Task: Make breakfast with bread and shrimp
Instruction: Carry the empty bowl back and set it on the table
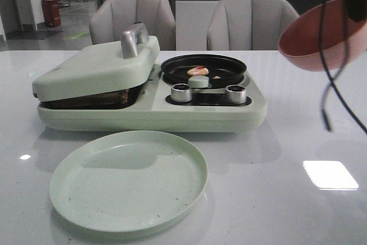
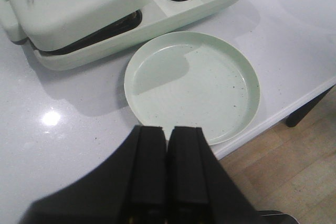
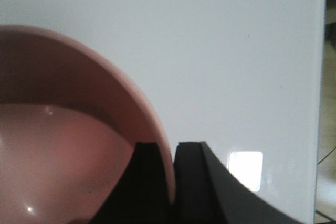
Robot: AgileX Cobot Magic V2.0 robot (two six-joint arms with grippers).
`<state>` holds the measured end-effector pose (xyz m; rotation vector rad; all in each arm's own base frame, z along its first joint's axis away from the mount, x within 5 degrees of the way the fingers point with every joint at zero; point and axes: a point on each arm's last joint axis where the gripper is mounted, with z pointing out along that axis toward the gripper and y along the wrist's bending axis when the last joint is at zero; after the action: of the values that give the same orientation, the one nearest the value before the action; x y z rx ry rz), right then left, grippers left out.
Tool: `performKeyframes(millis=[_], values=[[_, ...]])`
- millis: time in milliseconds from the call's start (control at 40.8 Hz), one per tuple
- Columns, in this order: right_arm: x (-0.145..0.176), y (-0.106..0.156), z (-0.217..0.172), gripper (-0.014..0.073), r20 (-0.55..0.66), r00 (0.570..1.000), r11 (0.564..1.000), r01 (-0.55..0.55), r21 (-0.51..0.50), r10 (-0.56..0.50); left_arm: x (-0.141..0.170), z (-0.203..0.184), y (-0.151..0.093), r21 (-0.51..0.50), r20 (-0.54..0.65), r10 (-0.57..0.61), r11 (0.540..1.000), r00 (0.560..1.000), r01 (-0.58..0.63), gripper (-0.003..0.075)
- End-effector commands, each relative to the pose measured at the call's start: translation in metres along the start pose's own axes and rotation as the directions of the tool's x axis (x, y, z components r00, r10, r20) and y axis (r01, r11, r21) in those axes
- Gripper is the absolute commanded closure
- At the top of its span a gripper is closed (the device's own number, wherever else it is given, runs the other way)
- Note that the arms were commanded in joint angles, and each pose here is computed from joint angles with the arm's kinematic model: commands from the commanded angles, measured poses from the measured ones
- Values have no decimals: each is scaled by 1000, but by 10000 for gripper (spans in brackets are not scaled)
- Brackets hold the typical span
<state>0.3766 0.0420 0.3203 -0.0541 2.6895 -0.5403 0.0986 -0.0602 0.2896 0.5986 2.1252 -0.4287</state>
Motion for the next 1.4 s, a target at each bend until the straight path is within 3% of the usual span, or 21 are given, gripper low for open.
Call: performKeyframes(millis=[0,172,392,564,711,858,1128,1374], values=[[23,-31,-21,550,77,995,997,-66,-50,69,-14,-5,0,-7,96,-11,1000,995,11,619],[64,-43,13,550,23,987,968,-152,-198,160,-14,-5,0,-7,96,-11,1000,995,11,619],[93,-32,57,550,-29,968,890,-242,-386,250,-14,-5,0,-7,96,-11,1000,995,11,619],[96,-27,68,550,34,959,884,-245,-399,281,-14,-5,0,-7,96,-11,1000,995,11,619],[96,-24,77,536,16,961,884,-248,-397,277,-14,-5,0,-7,96,-11,1000,995,11,619],[98,-18,92,430,-34,965,884,-252,-394,260,-14,-5,0,-7,96,-11,1000,995,11,619],[96,-22,86,110,-10,968,893,-234,-385,250,-14,-5,0,-7,96,-11,1000,995,11,619],[96,-20,33,123,122,970,903,-144,-404,210,-14,-5,0,-7,96,-11,1000,995,11,619]])
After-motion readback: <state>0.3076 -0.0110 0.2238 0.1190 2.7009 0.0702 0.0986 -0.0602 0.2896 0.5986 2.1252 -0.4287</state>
